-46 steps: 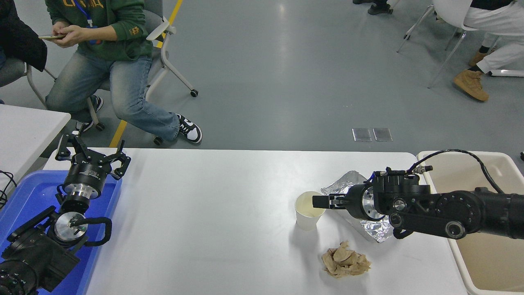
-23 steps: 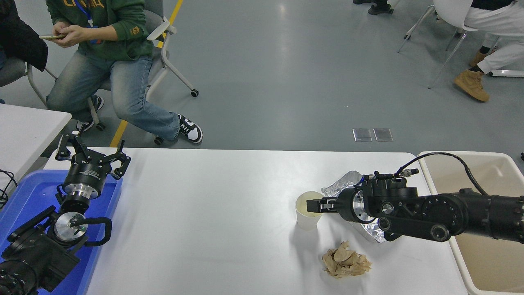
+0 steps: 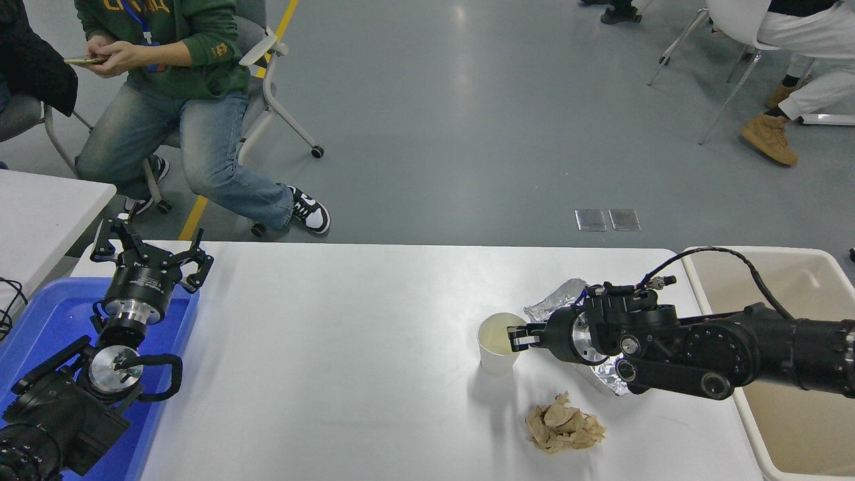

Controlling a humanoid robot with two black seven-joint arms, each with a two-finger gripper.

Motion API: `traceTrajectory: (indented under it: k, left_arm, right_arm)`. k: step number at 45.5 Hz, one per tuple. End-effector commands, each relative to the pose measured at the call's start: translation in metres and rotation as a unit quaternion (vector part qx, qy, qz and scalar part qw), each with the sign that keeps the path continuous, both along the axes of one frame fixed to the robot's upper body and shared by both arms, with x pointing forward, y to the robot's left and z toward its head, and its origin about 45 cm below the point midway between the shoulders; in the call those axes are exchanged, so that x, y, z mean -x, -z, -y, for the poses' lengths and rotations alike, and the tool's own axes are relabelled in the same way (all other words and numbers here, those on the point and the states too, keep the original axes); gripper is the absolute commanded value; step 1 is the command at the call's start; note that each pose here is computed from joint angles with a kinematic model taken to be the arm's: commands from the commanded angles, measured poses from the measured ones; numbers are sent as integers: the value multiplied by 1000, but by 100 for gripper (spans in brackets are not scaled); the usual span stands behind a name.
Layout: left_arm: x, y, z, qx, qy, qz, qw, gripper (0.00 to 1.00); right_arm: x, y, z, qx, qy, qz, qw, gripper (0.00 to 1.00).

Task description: Clean the table surface

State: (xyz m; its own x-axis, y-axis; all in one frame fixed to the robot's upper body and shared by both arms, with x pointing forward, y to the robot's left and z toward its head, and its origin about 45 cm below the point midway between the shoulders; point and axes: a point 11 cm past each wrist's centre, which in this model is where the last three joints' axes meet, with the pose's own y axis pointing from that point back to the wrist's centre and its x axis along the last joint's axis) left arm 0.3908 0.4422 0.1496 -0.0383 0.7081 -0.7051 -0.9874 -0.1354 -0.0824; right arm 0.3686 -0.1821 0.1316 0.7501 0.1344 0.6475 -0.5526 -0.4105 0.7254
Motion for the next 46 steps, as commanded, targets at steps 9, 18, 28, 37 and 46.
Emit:
traceTrajectory:
  k: [9, 18, 28, 37, 46]
  left_arm:
    - [0, 0, 0, 0, 0, 0, 1000, 100]
    - [1, 1, 0, 0, 0, -1, 1000, 100]
    - [0, 0, 0, 0, 0, 0, 1000, 100]
    - [0, 0, 1, 1, 0, 0, 1000, 100]
    - [0, 0, 0, 0, 0, 0, 1000, 100]
  right_arm:
    - [-6, -10, 8, -14, 13, -1, 1000, 0]
    - [7, -35, 3, -70, 16, -39, 997, 0]
    - [11, -75, 19, -97, 21, -23, 995, 0]
    - [6, -108, 46, -98, 37, 3, 994, 0]
    - [0, -142, 74, -112, 61, 19, 992, 0]
